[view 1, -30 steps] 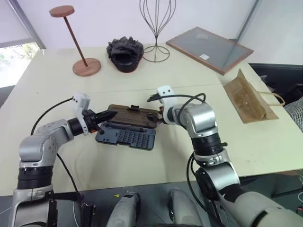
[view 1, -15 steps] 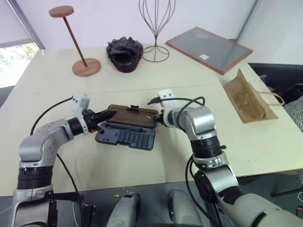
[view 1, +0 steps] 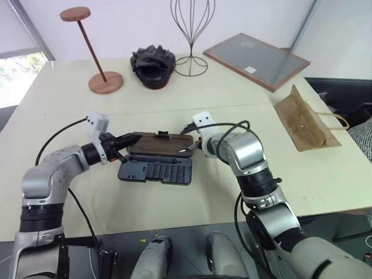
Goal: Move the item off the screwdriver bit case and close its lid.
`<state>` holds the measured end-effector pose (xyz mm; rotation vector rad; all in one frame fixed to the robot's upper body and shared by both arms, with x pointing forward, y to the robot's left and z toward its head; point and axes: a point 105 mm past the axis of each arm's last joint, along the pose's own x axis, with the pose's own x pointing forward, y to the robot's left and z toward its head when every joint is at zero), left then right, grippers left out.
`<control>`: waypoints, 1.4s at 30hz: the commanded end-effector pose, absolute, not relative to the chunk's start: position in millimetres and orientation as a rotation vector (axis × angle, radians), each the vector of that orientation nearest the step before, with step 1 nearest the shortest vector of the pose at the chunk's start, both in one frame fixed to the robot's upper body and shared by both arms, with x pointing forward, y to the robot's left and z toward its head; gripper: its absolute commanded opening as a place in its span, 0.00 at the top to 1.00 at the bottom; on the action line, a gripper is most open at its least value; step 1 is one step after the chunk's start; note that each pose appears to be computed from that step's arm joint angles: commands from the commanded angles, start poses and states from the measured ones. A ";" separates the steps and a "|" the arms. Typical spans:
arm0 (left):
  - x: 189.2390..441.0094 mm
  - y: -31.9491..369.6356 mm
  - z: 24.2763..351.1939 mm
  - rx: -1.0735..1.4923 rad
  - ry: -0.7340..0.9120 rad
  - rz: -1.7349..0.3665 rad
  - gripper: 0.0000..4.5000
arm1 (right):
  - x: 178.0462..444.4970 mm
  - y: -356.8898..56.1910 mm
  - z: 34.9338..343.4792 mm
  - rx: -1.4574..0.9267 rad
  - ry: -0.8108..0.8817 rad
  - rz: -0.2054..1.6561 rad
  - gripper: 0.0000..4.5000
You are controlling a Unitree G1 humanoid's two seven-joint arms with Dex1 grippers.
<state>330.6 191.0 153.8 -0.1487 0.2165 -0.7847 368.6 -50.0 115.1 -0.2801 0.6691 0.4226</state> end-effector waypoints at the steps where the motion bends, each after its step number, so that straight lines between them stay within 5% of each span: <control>1: 333.7 193.6 166.0 -0.124 0.171 -0.776 1.00 | 376.2 -46.9 139.8 -0.293 0.543 0.437 0.99; 6: 334.5 191.6 166.3 -0.125 0.168 -0.781 1.00 | 386.3 -55.4 155.8 -0.291 0.492 0.397 0.99; 15: 335.7 190.7 166.4 -0.124 0.165 -0.783 1.00 | 385.2 -46.3 155.6 -0.254 0.526 0.394 0.03; 29: 336.5 190.4 166.6 -0.120 0.167 -0.781 1.00 | 365.0 -31.2 132.4 -0.107 0.734 0.384 0.03; 32: 336.6 190.0 166.7 -0.118 0.167 -0.781 1.00 | 363.6 -31.3 128.8 -0.119 0.753 0.366 0.22; 39: 335.8 190.3 166.5 -0.115 0.167 -0.779 1.00 | 363.0 -32.4 123.5 -0.174 0.765 0.342 0.99; 42: 335.7 191.2 166.5 -0.114 0.167 -0.777 1.00 | 362.2 -32.2 123.0 -0.184 0.765 0.345 0.99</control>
